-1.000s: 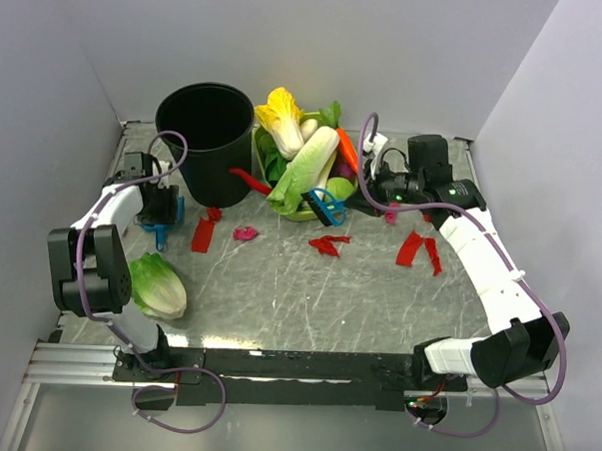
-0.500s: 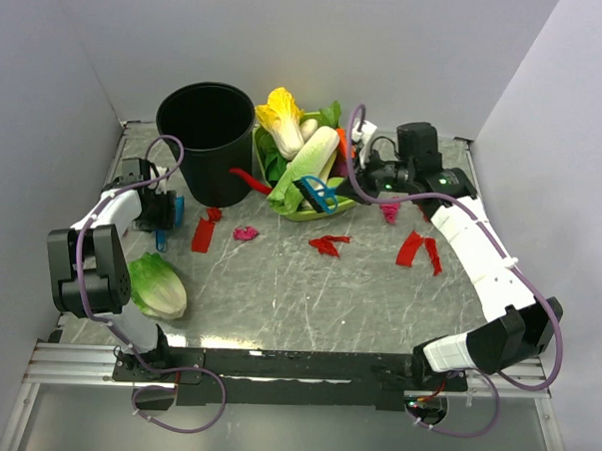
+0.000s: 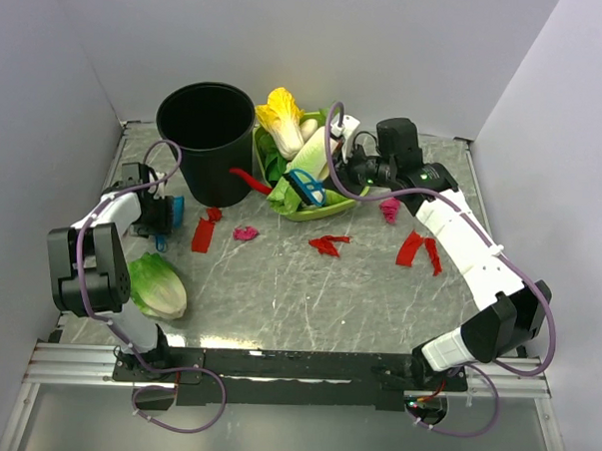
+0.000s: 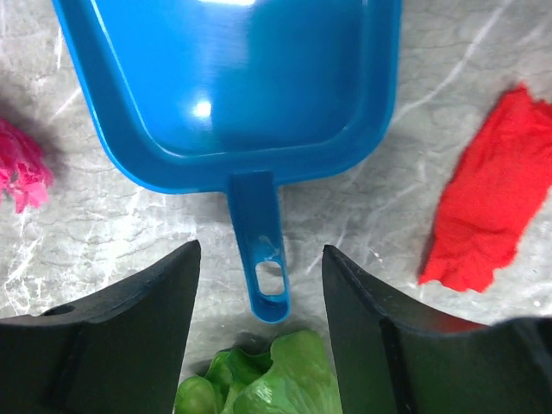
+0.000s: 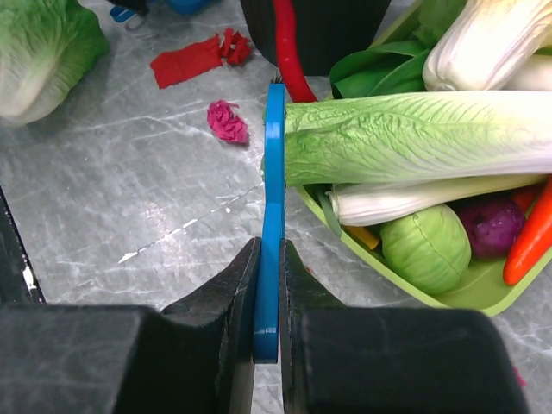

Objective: Sweep away the paper scraps from the table

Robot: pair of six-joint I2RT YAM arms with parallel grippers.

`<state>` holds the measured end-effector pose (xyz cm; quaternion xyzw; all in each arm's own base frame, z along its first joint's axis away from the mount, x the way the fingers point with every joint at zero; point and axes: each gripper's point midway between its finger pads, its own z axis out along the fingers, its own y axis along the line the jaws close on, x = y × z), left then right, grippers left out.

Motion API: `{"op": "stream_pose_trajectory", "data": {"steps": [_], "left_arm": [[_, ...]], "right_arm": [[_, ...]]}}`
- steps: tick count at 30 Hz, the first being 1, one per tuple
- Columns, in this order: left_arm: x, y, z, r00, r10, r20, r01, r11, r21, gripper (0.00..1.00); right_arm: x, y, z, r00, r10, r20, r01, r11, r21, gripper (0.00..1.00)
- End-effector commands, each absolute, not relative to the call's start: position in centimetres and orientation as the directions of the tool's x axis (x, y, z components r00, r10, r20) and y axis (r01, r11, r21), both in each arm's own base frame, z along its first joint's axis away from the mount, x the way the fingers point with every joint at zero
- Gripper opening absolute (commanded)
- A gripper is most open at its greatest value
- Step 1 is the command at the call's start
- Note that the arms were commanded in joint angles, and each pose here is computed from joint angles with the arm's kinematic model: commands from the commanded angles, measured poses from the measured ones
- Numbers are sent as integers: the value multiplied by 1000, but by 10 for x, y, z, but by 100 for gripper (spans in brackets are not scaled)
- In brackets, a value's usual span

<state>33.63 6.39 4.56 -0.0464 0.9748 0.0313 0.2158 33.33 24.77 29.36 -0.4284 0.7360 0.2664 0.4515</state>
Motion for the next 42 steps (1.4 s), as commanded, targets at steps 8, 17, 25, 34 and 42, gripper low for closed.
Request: {"op": "stream_pose_trajectory", "data": {"steps": [8, 17, 25, 34, 42], "left_arm": [[328, 60, 18, -923, -108, -369, -117, 993, 1, 56], [334, 59, 18, -925, -115, -363, -115, 993, -20, 41], [320, 60, 34, -917, -88, -389, -97, 995, 4, 27], [319, 61, 43, -902, -77, -426, -91, 996, 13, 17], [324, 58, 47, -899, -77, -432, -81, 997, -7, 6]], "right_arm": [[328, 245, 314, -148, -380, -913, -861, 504, -70, 0], [329, 244, 309, -153, -380, -912, -857, 511, -69, 0], [330, 248, 307, -150, -381, -912, -863, 500, -66, 0], [333, 254, 306, -161, -368, -916, -874, 485, -42, 0], [331, 251, 310, -148, -376, -915, -870, 489, -61, 0]]}}
